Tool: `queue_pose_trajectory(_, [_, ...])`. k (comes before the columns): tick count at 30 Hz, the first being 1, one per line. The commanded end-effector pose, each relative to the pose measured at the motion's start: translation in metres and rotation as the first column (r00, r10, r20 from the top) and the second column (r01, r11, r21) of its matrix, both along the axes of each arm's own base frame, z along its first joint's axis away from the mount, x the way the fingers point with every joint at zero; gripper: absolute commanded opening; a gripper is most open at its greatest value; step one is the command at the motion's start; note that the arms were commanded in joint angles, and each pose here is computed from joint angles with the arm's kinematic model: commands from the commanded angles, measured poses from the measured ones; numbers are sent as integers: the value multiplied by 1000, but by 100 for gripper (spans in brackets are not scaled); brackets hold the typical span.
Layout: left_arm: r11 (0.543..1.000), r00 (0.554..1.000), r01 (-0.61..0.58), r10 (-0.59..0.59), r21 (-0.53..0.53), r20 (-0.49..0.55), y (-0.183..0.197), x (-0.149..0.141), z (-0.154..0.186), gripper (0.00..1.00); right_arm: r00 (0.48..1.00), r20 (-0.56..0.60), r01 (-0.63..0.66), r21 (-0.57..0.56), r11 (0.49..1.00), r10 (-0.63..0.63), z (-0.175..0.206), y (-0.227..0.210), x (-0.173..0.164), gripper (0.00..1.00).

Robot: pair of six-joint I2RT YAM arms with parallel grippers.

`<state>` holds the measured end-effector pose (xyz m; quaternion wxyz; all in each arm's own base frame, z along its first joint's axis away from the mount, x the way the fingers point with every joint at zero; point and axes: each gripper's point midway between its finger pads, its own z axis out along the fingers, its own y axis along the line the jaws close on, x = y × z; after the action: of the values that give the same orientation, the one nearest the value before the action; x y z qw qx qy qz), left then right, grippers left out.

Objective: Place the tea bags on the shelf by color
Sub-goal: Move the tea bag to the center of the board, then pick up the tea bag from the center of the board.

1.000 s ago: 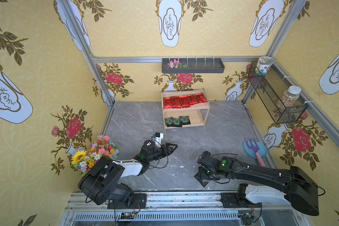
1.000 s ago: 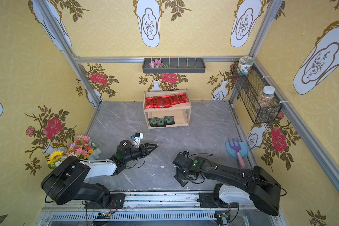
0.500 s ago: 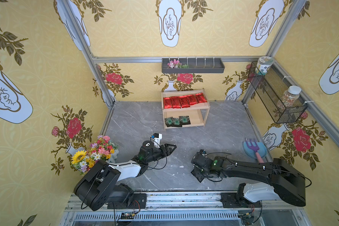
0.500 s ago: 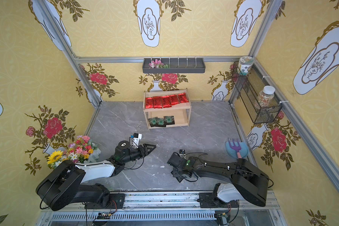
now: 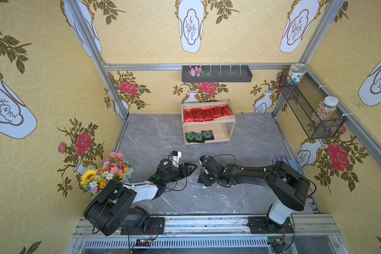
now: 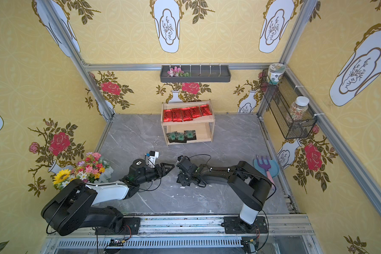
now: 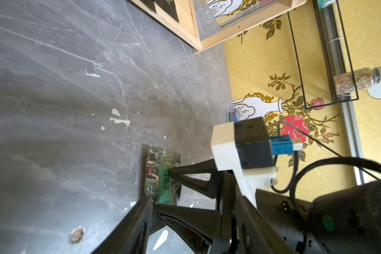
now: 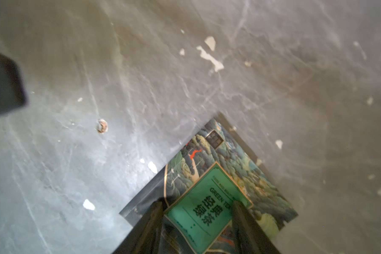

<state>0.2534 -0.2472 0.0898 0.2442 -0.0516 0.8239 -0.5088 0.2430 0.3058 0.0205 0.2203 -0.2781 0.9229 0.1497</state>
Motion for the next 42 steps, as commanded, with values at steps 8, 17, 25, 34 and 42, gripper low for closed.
queue_pose_trajectory(8, [993,992,110,-107,35,-70,-15,-2,-24,62,988,-100,147,351,925,-119,49,-5,8,53])
queue_pose_trajectory(17, [981,983,139,-120,135,-137,-19,-3,-47,58,903,-360,399,501,768,-235,41,-29,1,48])
queue_pose_trajectory(25, [970,973,188,-162,154,-167,-27,-5,-64,54,885,-403,430,510,745,-235,22,-32,10,40])
queue_pose_trajectory(34, [969,967,210,-187,133,-171,-34,-4,-64,39,877,-425,438,511,739,-225,7,-29,17,39])
queue_pose_trajectory(42, [972,969,211,-194,107,-152,-35,-5,-62,24,878,-429,429,512,744,-211,6,-27,23,39])
